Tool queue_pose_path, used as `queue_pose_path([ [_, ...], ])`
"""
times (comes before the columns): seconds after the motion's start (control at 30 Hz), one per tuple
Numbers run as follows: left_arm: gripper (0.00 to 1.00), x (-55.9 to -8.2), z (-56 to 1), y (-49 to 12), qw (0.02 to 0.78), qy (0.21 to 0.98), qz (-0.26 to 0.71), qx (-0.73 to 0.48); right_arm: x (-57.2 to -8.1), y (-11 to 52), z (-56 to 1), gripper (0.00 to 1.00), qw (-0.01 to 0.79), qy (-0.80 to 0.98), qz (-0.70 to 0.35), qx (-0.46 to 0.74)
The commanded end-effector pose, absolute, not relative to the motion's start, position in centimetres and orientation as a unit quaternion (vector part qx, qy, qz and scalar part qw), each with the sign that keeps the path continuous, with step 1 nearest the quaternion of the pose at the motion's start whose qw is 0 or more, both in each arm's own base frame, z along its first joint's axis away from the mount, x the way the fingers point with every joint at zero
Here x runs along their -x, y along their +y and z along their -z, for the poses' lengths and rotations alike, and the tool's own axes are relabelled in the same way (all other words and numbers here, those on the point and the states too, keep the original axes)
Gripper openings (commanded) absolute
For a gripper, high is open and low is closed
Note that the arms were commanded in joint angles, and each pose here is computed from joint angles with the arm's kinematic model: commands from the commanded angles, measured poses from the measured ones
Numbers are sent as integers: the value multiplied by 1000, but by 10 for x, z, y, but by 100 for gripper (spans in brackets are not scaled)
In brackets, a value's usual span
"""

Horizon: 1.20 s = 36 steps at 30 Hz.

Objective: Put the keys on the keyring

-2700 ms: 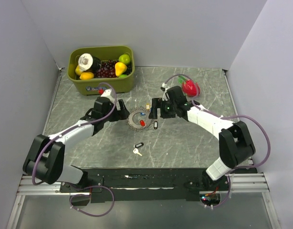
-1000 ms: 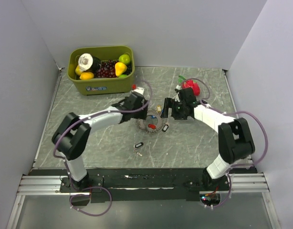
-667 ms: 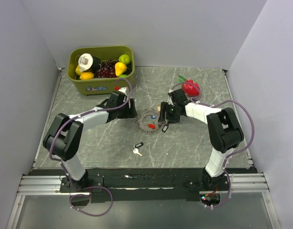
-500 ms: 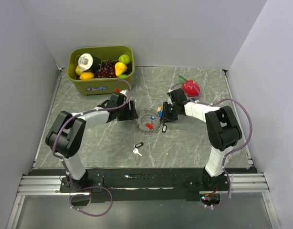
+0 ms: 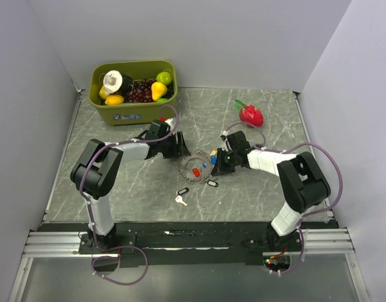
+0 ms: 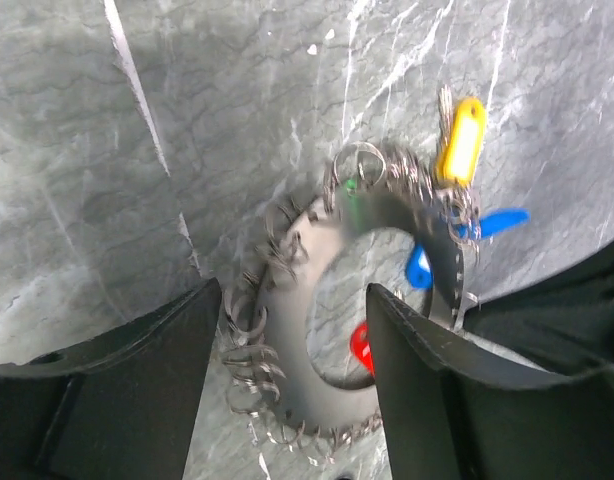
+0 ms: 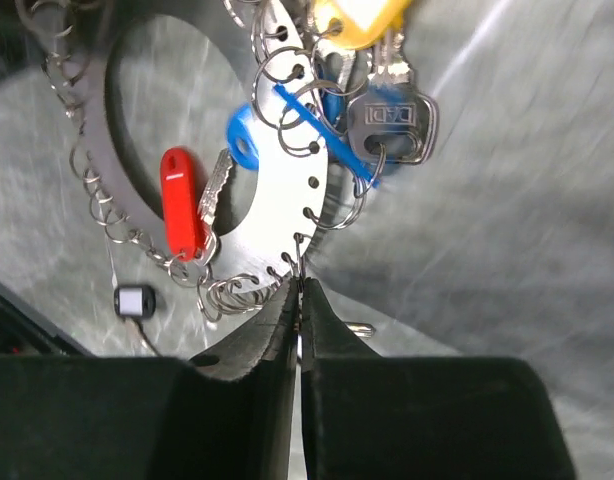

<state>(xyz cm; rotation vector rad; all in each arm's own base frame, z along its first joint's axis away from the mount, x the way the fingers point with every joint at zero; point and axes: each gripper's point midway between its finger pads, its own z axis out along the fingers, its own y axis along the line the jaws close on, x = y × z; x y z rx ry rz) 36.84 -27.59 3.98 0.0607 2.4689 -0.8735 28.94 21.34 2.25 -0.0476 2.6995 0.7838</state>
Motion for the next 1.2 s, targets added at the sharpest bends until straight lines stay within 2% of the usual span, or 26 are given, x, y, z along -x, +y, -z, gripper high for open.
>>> queue_pose_path([
  [0.0, 68, -367, -43, -282, 252, 910, 325, -41, -276, 209, -31, 9, 179, 946, -272, 8],
  [0.23, 77, -376, -75, -266, 315, 902, 293, -38, -295, 199, -72, 15, 249, 936, -250, 7],
  [0.27, 78, -375, -84, -261, 329, 898, 289, -35, -297, 198, -76, 19, 258, 934, -247, 8],
  [0.3, 78, -374, -88, -259, 337, 896, 287, -35, -299, 197, -86, 37, 273, 929, -249, 9],
  [0.37, 80, -372, -103, -252, 365, 885, 286, -33, -302, 196, -96, 51, 295, 922, -251, 11],
  [0.4, 80, -371, -108, -250, 374, 882, 286, -31, -303, 196, -105, 62, 312, 915, -257, 15],
  [0.5, 82, -366, -124, -242, 402, 869, 287, -27, -307, 197, -122, 79, 340, 902, -265, 23],
  [0.63, 83, -358, -132, -238, 411, 863, 292, -29, -316, 199, -139, 92, 361, 893, -266, 36],
  [0.8, 82, -351, -130, -234, 405, 866, 291, -26, -328, 206, -143, 98, 364, 891, -267, 51],
  [0.97, 81, -348, -116, -233, 386, 876, 288, -18, -342, 213, -130, 97, 333, 907, -252, 55],
  [1.03, 81, -348, -113, -234, 381, 878, 288, -18, -348, 216, -131, 93, 326, 912, -241, 58],
  [1.13, 81, -349, -109, -234, 375, 882, 284, -16, -354, 218, -124, 83, 307, 923, -223, 62],
  [1.17, 81, -348, -108, -232, 374, 884, 280, -15, -354, 220, -118, 76, 300, 928, -213, 64],
])
